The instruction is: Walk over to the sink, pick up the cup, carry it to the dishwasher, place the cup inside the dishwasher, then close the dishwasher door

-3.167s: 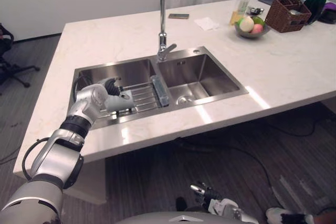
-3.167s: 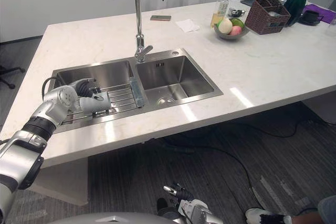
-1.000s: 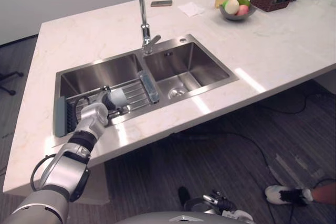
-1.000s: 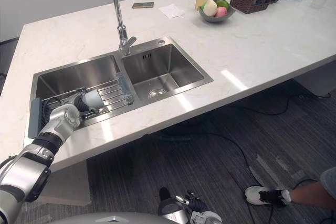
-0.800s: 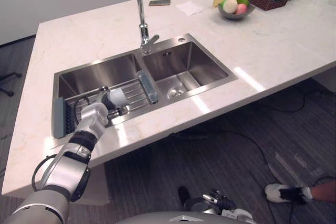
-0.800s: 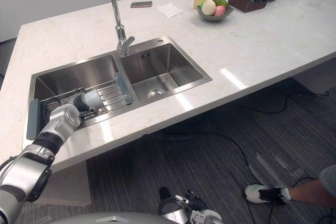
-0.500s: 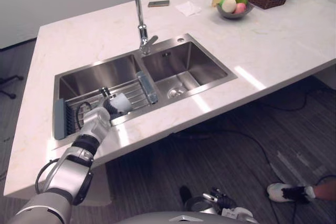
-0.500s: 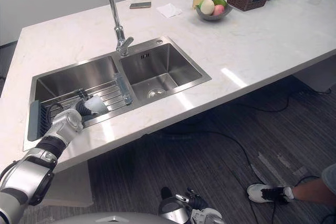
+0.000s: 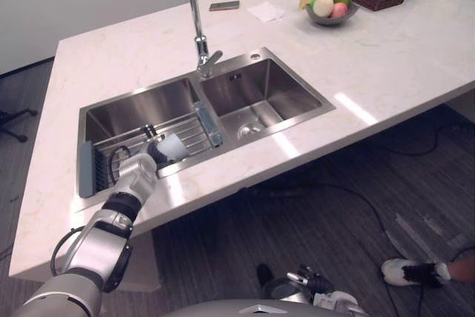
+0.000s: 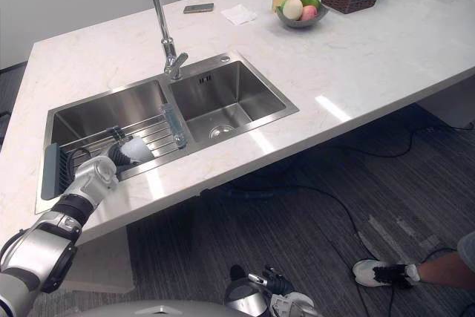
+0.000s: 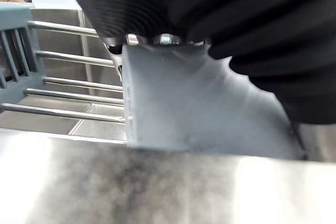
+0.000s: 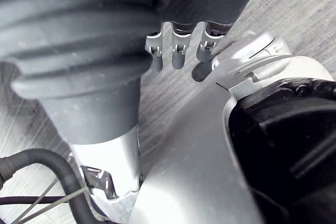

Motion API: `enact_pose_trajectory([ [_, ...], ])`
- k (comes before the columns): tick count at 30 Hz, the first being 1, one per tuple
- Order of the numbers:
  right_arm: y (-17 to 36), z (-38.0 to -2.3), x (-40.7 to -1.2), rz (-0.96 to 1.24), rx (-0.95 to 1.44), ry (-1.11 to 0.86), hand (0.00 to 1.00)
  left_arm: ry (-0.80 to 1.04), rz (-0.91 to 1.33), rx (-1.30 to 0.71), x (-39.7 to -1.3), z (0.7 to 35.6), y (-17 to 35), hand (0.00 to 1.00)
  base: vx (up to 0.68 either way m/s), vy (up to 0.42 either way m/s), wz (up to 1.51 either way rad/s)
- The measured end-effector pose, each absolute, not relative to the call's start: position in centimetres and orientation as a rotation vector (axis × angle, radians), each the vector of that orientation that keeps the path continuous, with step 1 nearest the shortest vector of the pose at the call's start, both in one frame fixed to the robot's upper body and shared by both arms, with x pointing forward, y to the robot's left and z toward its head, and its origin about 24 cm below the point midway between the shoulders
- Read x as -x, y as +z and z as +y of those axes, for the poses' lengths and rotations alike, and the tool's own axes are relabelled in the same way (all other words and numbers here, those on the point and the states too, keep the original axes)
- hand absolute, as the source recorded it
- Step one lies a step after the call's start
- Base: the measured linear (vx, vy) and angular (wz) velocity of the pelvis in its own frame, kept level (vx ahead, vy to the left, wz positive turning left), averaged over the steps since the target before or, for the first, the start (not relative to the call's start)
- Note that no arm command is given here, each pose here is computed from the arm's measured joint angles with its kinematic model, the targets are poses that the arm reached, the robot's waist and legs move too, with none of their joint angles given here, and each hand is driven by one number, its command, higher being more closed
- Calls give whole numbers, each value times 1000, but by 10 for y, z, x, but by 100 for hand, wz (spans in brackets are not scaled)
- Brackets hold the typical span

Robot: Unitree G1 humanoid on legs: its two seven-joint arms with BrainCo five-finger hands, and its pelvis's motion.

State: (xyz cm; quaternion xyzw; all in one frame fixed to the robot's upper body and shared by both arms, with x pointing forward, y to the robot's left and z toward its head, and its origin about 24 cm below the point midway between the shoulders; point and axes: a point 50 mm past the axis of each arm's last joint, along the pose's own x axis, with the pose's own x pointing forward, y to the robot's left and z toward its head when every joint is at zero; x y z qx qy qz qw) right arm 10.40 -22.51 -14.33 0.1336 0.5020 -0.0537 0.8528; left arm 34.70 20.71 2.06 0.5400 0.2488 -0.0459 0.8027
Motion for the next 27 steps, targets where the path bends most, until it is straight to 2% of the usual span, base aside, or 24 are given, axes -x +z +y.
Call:
enact_pose_trajectory([
  [17,-143,-226,-107,1064,-271,-126,0,-84,446,-1123,-343,204,16,100,-7,-5,1],
  [27,-144,-227,-105,1069,-269,-134,0,-68,360,-956,-344,200,21,100,-9,-15,6],
])
